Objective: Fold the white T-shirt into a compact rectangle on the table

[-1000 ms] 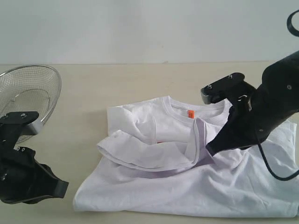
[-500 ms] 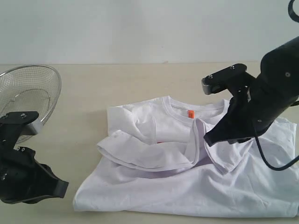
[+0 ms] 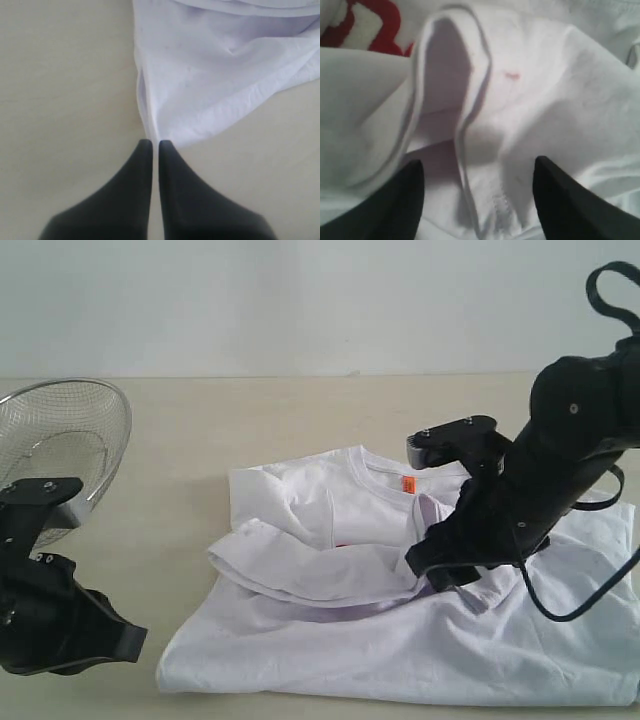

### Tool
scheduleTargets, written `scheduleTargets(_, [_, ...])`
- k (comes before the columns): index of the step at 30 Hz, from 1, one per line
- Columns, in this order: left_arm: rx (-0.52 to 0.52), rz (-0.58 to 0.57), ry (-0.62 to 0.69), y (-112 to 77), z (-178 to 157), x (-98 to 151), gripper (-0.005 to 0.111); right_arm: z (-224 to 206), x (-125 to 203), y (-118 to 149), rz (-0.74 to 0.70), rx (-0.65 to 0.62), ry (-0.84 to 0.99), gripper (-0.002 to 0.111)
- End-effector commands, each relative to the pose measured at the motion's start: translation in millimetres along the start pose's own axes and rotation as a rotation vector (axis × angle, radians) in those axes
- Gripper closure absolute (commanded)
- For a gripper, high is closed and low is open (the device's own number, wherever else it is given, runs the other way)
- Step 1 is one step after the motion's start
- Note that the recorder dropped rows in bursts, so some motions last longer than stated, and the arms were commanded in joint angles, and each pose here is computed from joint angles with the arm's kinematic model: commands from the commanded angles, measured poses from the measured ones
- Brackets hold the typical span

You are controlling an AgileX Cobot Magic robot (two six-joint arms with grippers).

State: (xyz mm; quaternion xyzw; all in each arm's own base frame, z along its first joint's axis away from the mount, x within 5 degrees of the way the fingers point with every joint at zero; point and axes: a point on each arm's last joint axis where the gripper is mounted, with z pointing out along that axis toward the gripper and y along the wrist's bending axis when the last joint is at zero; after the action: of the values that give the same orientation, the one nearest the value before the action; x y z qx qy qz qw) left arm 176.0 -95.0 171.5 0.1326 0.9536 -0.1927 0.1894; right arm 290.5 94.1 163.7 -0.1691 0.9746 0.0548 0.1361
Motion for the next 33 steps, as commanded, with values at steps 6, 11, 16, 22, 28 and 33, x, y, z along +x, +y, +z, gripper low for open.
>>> scheduleTargets(6, [0.003,0.018,-0.010,-1.5,-2,-2,0.102,5,-7,-2,0.046,0.008,-0.058,0.053])
scheduleTargets(11, [0.003,0.018,-0.010,-1.5,-2,-2,0.102,19,-5,-3,0.056,0.011,-0.022,0.053])
scheduleTargets(16, [0.003,0.018,-0.010,-1.5,-2,-2,0.102,19,-5,-6,0.057,0.040,-0.031,0.073])
scheduleTargets(22, [0.003,0.018,-0.010,-1.5,-2,-2,0.102,19,-4,-11,0.063,0.100,-0.016,0.108])
scheduleTargets(28, [0.003,0.018,-0.010,-1.5,-2,-2,0.102,15,-5,-18,0.095,0.179,-0.031,0.108])
scheduleTargets(33, [0.003,0.025,-0.009,-1.5,-2,-2,0.102,6,-6,-28,0.033,0.295,-0.046,0.108])
